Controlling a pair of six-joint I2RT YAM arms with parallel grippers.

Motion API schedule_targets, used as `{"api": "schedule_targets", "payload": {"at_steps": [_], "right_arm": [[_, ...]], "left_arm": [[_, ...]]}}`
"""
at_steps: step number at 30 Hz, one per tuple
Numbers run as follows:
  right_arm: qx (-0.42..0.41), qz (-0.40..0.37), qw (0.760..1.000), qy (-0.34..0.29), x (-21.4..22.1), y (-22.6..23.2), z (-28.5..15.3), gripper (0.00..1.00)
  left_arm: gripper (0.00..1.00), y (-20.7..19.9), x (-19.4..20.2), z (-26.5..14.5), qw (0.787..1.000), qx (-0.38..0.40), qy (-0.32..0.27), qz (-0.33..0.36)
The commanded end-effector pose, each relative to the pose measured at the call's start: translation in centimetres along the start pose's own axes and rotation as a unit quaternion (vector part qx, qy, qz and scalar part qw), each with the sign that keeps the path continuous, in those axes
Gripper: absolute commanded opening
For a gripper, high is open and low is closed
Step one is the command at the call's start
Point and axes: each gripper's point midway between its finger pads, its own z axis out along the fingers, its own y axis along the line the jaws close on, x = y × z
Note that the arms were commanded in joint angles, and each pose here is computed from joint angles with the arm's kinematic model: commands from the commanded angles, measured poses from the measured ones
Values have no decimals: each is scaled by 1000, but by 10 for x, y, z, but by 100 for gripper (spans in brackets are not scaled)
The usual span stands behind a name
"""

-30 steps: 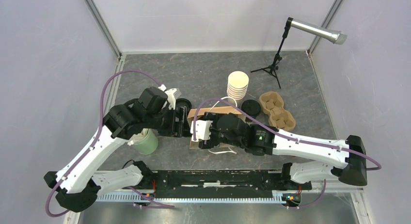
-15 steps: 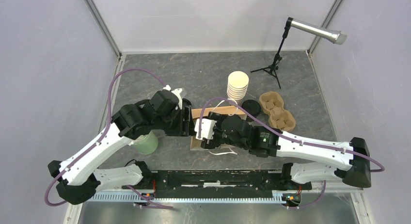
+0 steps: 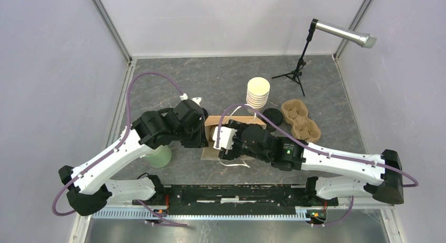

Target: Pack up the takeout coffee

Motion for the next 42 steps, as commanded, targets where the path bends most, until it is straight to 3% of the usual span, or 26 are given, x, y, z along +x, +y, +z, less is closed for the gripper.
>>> {"api": "schedule_targets", "payload": {"at_steps": [1,7,14,27,36,42], "right_arm": [[25,-17,999,-14,-13,-26,-16,73],[-32,-88,995,38,3,-28,-33,73],[-61,-130,988,53,-6,-30,-36,72],[-103,-245,957,115,29,-19,-8,71],[-88,-251,957,118,44,-17,2,71],[-74,-244,960,112,14,-36,-11,71]], "left_arm": [[20,-3,-16,-11,999,5,-42,-2],[3,-8,-17,-13,997,41,-59,24],[2,-10,-12,-10,995,64,-58,50],[2,-18,-11,-9,992,89,-61,64],[2,-19,-10,-7,993,88,-54,61],[2,-18,-6,-4,993,89,-46,68]]}}
